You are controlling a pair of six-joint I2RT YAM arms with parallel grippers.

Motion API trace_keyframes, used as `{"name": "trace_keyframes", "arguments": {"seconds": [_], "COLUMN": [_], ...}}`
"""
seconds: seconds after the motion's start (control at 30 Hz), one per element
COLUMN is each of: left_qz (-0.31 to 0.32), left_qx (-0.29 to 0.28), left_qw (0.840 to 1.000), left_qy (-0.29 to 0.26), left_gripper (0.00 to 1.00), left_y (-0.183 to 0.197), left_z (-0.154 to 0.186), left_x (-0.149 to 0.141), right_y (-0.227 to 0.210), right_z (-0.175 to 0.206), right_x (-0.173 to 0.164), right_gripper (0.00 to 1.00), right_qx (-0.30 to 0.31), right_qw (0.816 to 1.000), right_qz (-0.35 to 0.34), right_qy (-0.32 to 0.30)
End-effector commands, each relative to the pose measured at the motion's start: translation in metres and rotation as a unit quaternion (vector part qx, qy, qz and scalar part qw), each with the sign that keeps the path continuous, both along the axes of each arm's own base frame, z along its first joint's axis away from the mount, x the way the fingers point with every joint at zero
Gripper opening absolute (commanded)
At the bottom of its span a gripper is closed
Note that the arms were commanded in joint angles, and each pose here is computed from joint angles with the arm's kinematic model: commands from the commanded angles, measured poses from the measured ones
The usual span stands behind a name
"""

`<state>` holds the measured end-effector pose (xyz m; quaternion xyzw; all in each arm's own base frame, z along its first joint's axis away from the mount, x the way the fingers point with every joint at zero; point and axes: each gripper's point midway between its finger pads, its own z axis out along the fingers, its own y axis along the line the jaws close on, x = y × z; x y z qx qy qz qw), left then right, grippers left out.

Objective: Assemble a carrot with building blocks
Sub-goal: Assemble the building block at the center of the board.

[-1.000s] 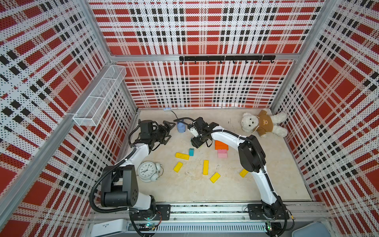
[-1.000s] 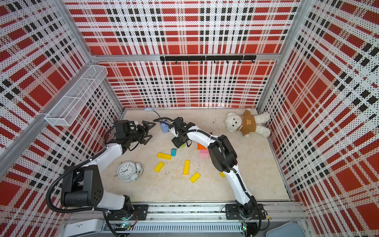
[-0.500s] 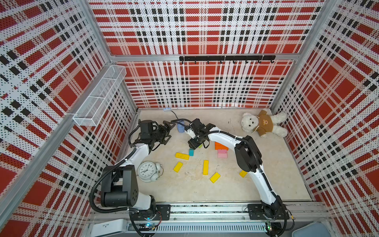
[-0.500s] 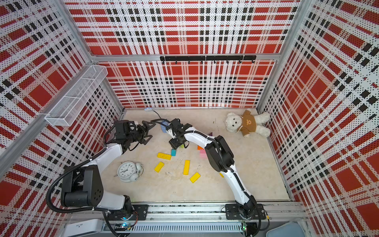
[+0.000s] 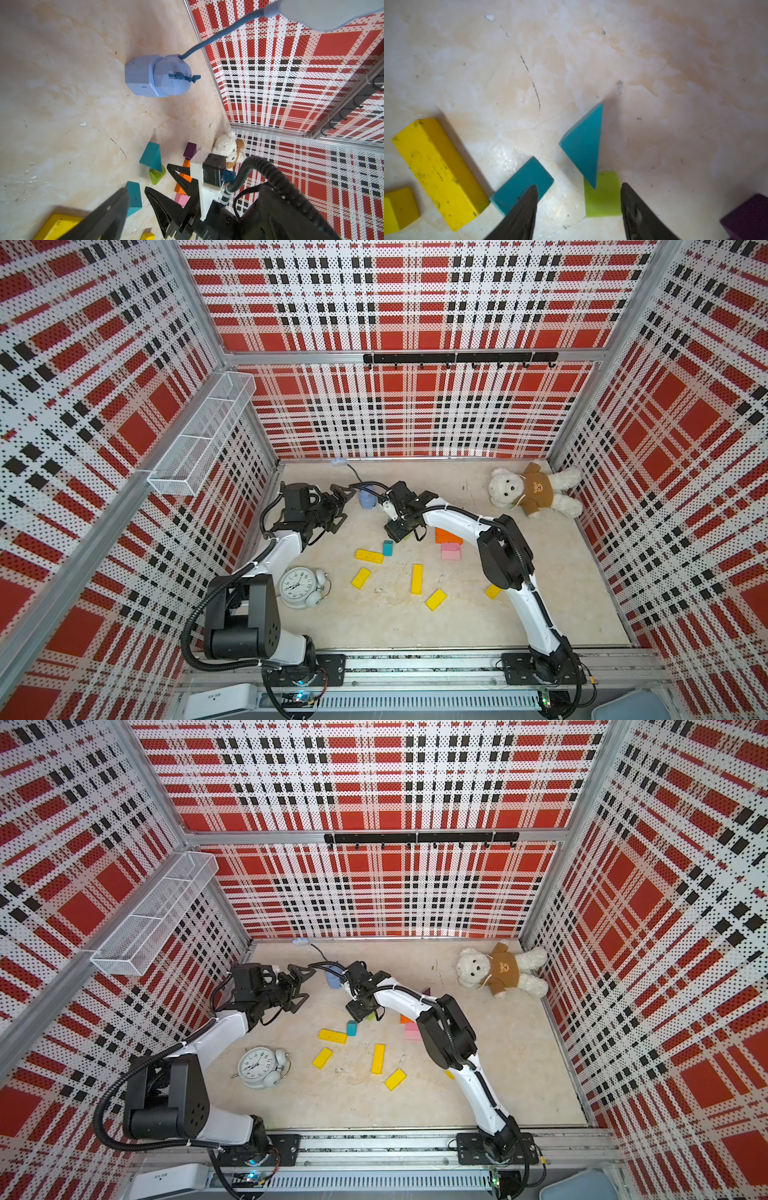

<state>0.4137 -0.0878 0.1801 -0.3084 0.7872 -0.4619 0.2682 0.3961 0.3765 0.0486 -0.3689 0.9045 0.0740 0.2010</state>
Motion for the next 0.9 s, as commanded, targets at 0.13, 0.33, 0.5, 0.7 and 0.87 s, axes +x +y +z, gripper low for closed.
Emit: {"name": "trace_keyframes", "arguments": {"seconds": [0.13,0.33,0.5,0.7,0.87], "left_qz": [-0.007,-0.008,-0.007,-0.007,-0.007], "left_qx": [-0.009,-0.009,-0.008,-0.008,-0.009], "left_qw": [1.0,1.0,1.0,1.0,1.0], "left_qy": [-0.014,-0.011,-0.01,-0.008,-0.009], "left_gripper": [1.0,0.99,1.0,1.0,0.99], "left_y": [-0.006,-0.006,-0.006,-0.006,-0.005], "left_z": [0.008,0.006,0.004,0.004,0.004], "left_x": [-0.002,-0.002,-0.002,-0.001,-0.001], "right_y": [-0.015,-0.018,-0.02,-0.03,-0.043], "right_z": [0.005,-0.006,-0.009,-0.012,-0.014], "right_x": [0.0,-0.001,0.001,0.003,0.008], "right_gripper": [0.66,0.67,0.65,0.62,0.6], "right_qx": [-0.009,-0.016,-0.022,-0.045,-0.057], "right_qw": [0.999,0.998,0.998,0.996,0.994], "right_qz": [-0.04,-0.055,-0.066,-0.075,-0.088], "right_qy": [-0.019,-0.012,-0.013,-0.013,-0.013]}}
